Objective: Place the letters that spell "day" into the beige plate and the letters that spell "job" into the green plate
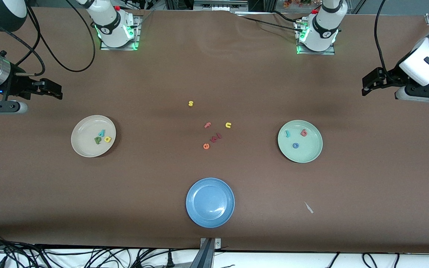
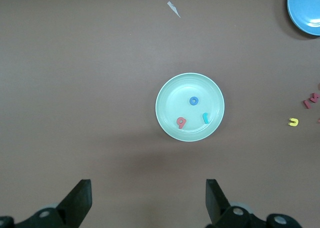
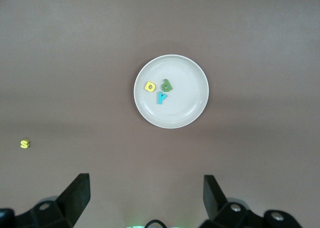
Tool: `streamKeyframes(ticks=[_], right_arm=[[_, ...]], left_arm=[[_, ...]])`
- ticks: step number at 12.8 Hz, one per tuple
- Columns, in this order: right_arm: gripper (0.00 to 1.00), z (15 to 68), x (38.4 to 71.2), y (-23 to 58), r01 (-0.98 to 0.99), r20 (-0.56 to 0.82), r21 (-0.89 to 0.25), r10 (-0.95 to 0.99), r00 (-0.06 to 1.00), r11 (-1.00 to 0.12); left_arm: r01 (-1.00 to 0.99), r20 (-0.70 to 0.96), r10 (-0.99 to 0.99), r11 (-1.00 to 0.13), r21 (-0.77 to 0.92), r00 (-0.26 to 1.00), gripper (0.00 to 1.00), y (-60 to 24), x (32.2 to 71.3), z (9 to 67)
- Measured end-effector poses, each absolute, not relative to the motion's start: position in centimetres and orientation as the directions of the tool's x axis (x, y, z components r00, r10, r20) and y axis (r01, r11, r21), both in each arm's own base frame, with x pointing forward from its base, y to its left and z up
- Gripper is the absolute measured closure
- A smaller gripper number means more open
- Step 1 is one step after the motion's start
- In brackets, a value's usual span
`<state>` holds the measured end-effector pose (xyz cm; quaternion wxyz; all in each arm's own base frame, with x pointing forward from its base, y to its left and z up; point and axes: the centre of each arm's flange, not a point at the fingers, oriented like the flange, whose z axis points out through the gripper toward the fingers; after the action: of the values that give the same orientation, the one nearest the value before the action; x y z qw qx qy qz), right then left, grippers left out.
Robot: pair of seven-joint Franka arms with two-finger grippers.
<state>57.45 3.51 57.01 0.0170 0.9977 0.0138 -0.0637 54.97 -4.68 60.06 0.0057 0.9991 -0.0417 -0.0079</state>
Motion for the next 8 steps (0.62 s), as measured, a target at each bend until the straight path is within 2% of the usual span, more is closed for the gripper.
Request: streamKeyframes(ticks=[8], right_arm=[[0.00, 57.6, 56.9, -0.6, -0.053, -0.167, -0.030, -0.048, 0.985, -0.998]], left_arm=[[-0.079, -0.024, -0.079, -0.997, 0.011, 0.997, 0.00, -4.4, 55.4, 59.4]])
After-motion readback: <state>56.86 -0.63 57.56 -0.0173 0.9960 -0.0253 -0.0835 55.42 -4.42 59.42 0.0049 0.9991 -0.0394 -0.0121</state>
